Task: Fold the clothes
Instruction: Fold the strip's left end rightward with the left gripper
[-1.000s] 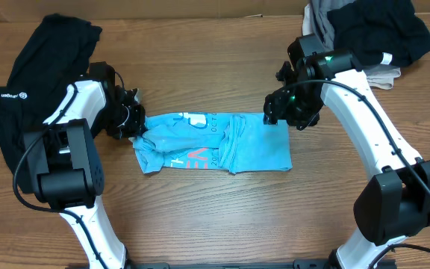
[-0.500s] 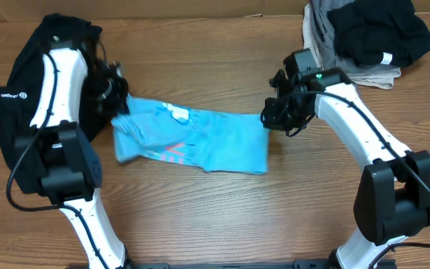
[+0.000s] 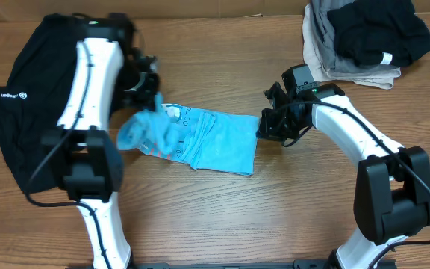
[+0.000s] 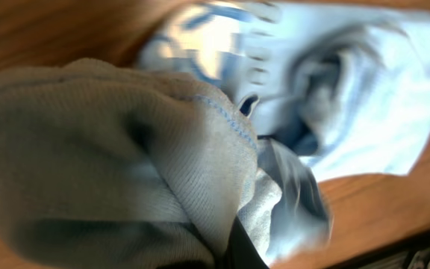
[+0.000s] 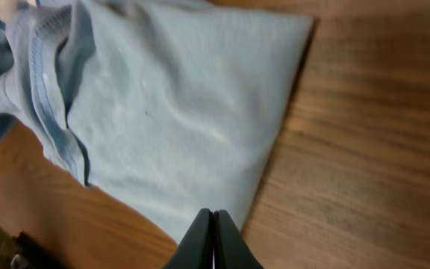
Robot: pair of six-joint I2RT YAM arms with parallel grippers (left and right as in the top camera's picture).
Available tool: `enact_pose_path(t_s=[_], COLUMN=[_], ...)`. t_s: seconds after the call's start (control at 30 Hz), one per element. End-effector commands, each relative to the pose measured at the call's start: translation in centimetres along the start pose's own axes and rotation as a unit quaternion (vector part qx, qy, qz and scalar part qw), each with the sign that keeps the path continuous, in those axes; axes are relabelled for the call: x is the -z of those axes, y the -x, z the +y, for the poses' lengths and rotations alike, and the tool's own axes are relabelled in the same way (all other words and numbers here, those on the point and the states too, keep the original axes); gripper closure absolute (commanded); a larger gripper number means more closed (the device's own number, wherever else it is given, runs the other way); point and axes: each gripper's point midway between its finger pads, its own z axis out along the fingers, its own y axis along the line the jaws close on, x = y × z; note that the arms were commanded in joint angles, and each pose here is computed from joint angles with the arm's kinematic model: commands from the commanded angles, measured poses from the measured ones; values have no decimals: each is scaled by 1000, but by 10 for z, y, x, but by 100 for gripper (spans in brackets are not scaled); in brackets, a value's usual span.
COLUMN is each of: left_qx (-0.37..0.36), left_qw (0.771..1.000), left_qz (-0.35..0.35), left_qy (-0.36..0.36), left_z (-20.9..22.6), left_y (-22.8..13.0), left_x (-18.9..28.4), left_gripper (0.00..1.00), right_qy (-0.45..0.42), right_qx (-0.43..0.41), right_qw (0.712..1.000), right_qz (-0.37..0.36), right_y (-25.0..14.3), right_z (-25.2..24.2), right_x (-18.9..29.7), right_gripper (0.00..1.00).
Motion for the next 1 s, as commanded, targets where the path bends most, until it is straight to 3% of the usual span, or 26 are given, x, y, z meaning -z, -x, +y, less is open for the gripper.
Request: enact_pose_path(t_s=[0.0,0.43,0.9,0.93,0.97], left_qx=[-53,-67,-109,-117,-123], left_qw=[999,997,992,991,990], left_qz=[-4,-30,-51,-54,-56], left_qy=[3,-28,-44,-45,-43], left_z=[-41,-150,-229,-235,-239], left_y=[0,4,-7,-8,-8], left_x=[0,-25,-46,-47,-49], left_gripper=[96,96,96,81,56], right_qy=[23,14,-2,-2,-3], right_qx=[10,-1,-52,-54,-55], right_qw=[999,985,980,980,980], right_qz=[-28,-174,-192,-192,-192], right_y=[21,83,77,77,76], right_z=[8,5,-38,-39,-39], right_x=[28,206,238,238,238], right_gripper=[96,96,96,96,96])
